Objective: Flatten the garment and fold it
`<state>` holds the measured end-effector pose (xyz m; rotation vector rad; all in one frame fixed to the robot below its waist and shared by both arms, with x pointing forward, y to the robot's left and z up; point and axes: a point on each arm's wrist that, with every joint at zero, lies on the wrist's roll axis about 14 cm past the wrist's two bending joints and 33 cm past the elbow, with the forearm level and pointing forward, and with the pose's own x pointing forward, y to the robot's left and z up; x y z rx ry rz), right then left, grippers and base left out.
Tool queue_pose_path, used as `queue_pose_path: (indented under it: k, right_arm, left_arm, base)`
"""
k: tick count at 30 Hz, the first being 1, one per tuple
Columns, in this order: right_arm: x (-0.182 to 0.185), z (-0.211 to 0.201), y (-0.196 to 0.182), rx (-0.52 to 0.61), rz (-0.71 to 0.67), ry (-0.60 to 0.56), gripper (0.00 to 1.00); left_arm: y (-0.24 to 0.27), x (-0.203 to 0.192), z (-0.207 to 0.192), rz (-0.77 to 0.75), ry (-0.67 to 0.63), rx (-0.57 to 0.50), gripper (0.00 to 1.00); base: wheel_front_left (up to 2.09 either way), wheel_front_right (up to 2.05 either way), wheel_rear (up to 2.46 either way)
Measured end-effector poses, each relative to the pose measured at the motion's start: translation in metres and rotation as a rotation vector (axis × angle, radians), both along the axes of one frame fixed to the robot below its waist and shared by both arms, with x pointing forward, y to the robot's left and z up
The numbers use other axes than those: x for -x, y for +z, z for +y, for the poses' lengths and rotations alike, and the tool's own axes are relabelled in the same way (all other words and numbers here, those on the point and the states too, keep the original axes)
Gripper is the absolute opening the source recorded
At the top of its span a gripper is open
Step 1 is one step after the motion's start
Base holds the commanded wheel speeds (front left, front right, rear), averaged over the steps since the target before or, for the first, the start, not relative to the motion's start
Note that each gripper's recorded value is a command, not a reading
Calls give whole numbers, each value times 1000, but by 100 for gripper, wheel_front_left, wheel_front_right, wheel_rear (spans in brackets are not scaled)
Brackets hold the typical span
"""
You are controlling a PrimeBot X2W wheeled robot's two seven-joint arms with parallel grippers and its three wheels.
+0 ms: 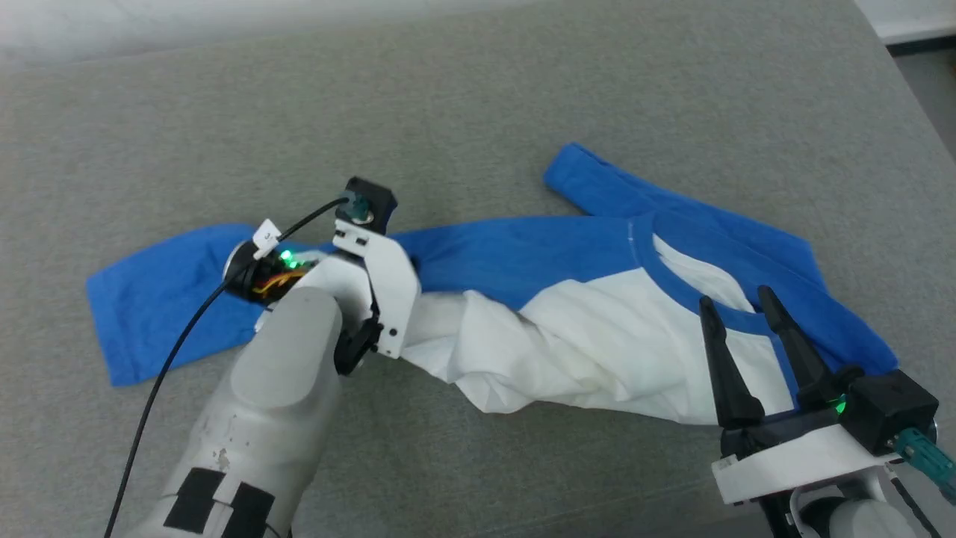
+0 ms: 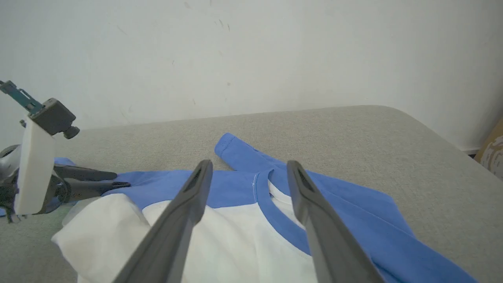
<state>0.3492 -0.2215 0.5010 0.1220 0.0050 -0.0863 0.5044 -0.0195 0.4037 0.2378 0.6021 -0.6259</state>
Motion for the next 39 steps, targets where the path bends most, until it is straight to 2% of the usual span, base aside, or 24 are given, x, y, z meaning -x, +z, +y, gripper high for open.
queue_pose_path:
  k: [4,5,6,7,8,14,19,25,28,34,37,39]
  right_arm:
    - [6,-11,-8,-11,22,-41,100]
    - [7,-13,-9,-11,28,-48,100]
    - [8,-15,-11,-16,34,-54,100]
    - [9,-16,-13,-17,36,-59,100]
    - [9,-17,-13,-17,37,-62,100]
    - [5,-17,-13,-29,30,-59,100]
    - [4,-14,-9,-38,14,-50,100]
    - [9,-11,-7,-58,3,-42,100]
    - [8,-6,-8,-66,8,-22,100]
    - [0,8,-5,-75,1,27,100]
    - [-1,9,-7,-75,9,30,100]
    - [-1,8,-8,-75,13,25,100]
  left_arm:
    - [-24,2,0,127,-31,-118,100]
    - [-26,2,-2,146,-38,-135,92]
    - [-27,1,-4,154,-44,-140,52]
    - [-28,1,-6,157,-53,-146,28]
    - [-30,2,-8,161,-62,-154,0]
    - [-28,6,-14,122,-93,-129,0]
    - [-8,-1,0,-27,-21,-7,0]
    - [41,-26,73,-230,235,97,0]
    - [54,-23,122,-271,378,105,0]
    - [32,26,228,-200,688,49,0]
    - [8,63,252,-115,786,37,0]
    - [-7,83,254,-61,813,49,0]
  base:
    - [0,0,0]
    - [0,0,0]
    - [0,0,0]
    - [0,0,0]
    - [0,0,0]
    - [0,0,0]
    - [0,0,0]
    - [0,0,0]
    - [0,0,0]
    - [0,0,0]
    - [0,0,0]
    - [0,0,0]
